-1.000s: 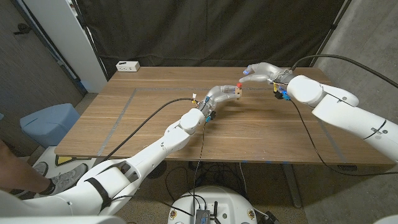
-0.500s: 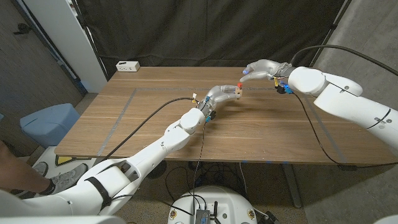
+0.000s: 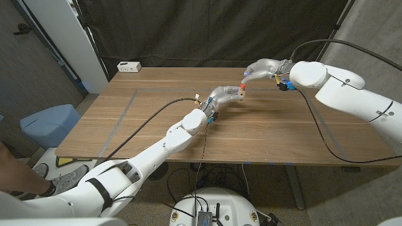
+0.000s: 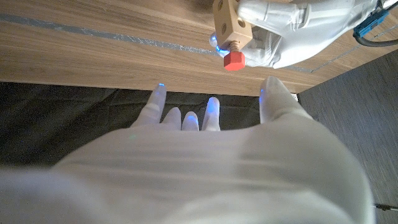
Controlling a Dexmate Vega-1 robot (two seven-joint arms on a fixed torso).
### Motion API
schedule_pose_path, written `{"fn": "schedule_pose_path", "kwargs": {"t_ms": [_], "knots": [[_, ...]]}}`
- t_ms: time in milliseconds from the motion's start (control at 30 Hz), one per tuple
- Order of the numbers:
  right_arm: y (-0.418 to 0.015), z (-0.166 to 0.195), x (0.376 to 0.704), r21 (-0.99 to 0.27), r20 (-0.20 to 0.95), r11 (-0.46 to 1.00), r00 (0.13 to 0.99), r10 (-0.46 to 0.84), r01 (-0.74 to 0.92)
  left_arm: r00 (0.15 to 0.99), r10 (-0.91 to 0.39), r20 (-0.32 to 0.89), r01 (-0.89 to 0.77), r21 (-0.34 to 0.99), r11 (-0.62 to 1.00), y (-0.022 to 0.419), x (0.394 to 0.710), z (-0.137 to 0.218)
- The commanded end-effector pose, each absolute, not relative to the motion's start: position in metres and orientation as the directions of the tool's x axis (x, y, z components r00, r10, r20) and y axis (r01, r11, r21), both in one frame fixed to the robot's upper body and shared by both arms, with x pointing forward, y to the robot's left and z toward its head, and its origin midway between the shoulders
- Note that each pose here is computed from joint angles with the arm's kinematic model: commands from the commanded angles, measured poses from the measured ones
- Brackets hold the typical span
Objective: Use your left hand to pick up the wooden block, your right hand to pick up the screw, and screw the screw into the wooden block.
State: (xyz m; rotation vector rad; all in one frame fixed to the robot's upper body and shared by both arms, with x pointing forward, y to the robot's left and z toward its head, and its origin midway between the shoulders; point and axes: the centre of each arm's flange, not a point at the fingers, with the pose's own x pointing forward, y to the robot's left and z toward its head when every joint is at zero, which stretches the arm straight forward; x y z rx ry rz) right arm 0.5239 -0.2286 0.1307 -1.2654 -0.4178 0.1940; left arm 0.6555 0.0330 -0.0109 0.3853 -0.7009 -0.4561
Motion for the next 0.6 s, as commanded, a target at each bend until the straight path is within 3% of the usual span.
{"fn": "schedule_pose_path", "kwargs": {"t_ms": [33, 600], "knots": [[-0.22, 0.1386, 0.5248, -0.971, 0.141, 0.234, 0.92, 0.366, 0.055, 0.671, -0.523, 0.526, 0.262, 0.492, 0.83, 0.0314, 0.6533, -0.0102], [-0.2138, 0.1413, 0.5274, -0.985, 0.092, 0.168, 0.938, 0.335, 0.036, 0.671, -0.524, 0.525, 0.262, 0.493, 0.829, 0.0289, 0.6506, -0.012]]}}
